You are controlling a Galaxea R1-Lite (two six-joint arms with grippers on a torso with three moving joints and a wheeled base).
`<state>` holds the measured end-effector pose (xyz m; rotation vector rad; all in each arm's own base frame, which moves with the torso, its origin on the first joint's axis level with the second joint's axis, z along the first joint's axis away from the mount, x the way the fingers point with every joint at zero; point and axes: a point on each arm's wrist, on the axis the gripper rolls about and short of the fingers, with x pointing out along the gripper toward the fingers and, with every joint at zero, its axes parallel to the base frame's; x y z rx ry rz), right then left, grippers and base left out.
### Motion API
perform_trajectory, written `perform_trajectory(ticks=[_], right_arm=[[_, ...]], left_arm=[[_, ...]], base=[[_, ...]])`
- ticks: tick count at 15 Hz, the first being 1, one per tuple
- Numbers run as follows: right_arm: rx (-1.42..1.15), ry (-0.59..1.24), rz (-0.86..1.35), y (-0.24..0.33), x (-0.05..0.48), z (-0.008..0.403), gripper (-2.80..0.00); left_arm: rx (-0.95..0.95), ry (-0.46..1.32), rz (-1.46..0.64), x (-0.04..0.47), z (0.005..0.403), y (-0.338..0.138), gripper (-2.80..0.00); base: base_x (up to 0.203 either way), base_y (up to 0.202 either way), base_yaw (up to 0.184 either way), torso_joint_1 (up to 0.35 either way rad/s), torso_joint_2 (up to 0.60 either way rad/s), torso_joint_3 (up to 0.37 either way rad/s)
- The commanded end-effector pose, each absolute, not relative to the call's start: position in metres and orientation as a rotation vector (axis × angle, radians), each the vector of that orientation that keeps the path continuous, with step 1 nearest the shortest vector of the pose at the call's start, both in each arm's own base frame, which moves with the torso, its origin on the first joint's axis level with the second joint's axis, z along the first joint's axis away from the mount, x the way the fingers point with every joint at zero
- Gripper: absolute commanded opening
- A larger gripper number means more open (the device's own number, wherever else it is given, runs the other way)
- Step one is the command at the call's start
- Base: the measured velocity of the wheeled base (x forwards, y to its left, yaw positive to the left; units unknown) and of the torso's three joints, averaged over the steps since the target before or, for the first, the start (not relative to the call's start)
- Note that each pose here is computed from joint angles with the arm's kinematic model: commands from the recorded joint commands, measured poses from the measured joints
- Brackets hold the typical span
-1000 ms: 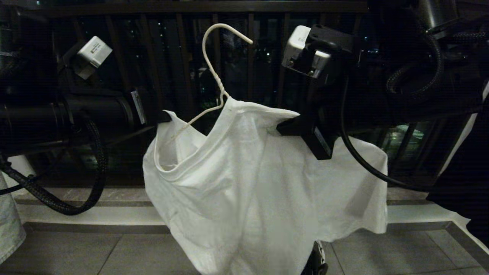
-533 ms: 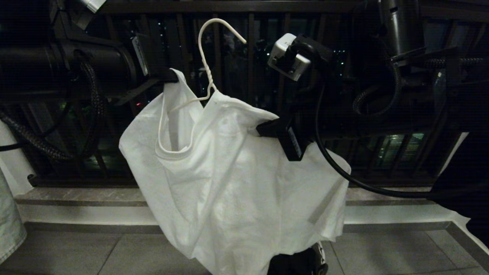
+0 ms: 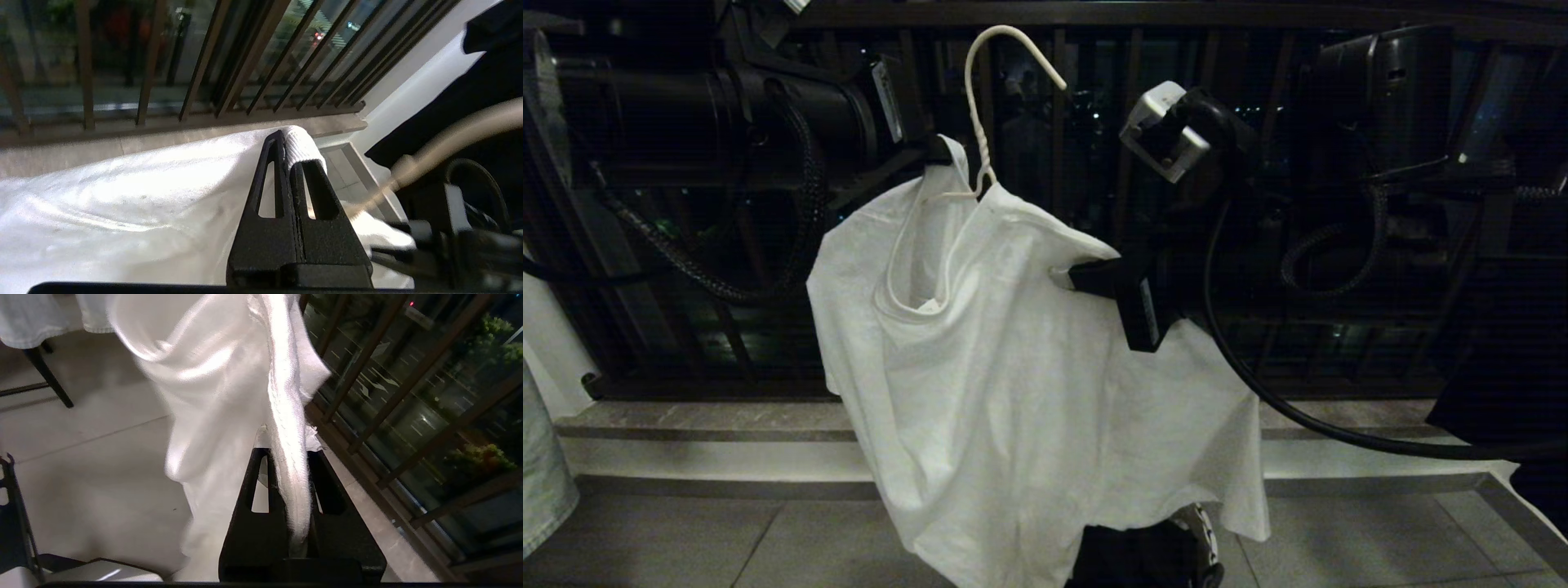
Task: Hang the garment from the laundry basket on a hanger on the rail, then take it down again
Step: Hang the clothes on the clothes rack
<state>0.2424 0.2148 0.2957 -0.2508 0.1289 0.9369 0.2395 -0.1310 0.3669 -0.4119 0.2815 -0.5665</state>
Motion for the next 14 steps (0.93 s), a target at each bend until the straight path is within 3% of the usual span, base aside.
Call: perform_trajectory(ticks=[1, 14], right_arm=[[-0.252, 0.138, 0.941, 0.211, 0.237, 0.289, -2.80], [-0.152, 0.173, 0.941, 0.195, 0.212, 0.259, -2.80]], left_arm=[[-0.424, 0.327, -0.549, 0.243, 0.355, -0.133, -2.80], [-0.454, 0.292, -0.599, 0.239, 0.349, -0.140, -2.80]], base=[[0.000, 0.000, 0.000, 0.000, 0.00, 0.000], [0.000, 0.000, 0.000, 0.000, 0.00, 0.000]])
